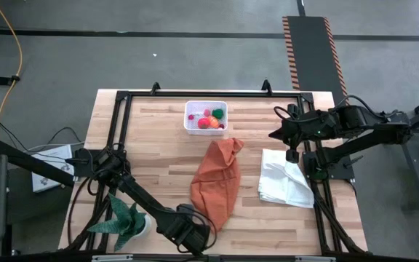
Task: Pick and placing Produce into tupperware
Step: Put the pink peach into the white basket
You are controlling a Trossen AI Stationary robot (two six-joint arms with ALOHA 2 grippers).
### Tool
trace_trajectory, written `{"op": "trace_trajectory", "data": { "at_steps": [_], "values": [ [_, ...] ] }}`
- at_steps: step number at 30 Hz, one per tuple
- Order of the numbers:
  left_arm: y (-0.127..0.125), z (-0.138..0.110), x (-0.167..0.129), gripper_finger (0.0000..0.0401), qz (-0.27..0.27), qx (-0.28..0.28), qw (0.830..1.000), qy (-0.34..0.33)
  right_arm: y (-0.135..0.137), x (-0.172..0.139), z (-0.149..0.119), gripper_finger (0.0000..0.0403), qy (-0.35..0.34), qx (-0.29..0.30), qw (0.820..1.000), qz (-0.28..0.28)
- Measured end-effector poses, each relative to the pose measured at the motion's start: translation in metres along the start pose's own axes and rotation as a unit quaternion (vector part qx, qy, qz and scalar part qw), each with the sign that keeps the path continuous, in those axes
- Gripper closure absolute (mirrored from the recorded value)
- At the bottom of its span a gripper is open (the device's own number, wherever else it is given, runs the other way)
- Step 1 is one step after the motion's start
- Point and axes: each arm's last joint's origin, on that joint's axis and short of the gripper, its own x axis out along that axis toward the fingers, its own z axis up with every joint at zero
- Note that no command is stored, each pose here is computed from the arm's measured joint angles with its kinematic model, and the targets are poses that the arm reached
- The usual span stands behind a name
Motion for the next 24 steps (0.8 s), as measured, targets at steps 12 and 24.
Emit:
{"op": "trace_trajectory", "data": {
  "at_steps": [12,24],
  "values": [
    [-0.001,0.004,0.0,0.0185,-0.001,-0.008,1.0,-0.015,0.0,0.0,0.0,0.0402,0.0,-0.001,1.0,0.0],
    [-0.008,0.016,0.005,0.0185,0.006,0.01,1.0,-0.003,0.0,0.0,0.0,0.0402,0.0,-0.001,1.0,0.0]
  ]
}}
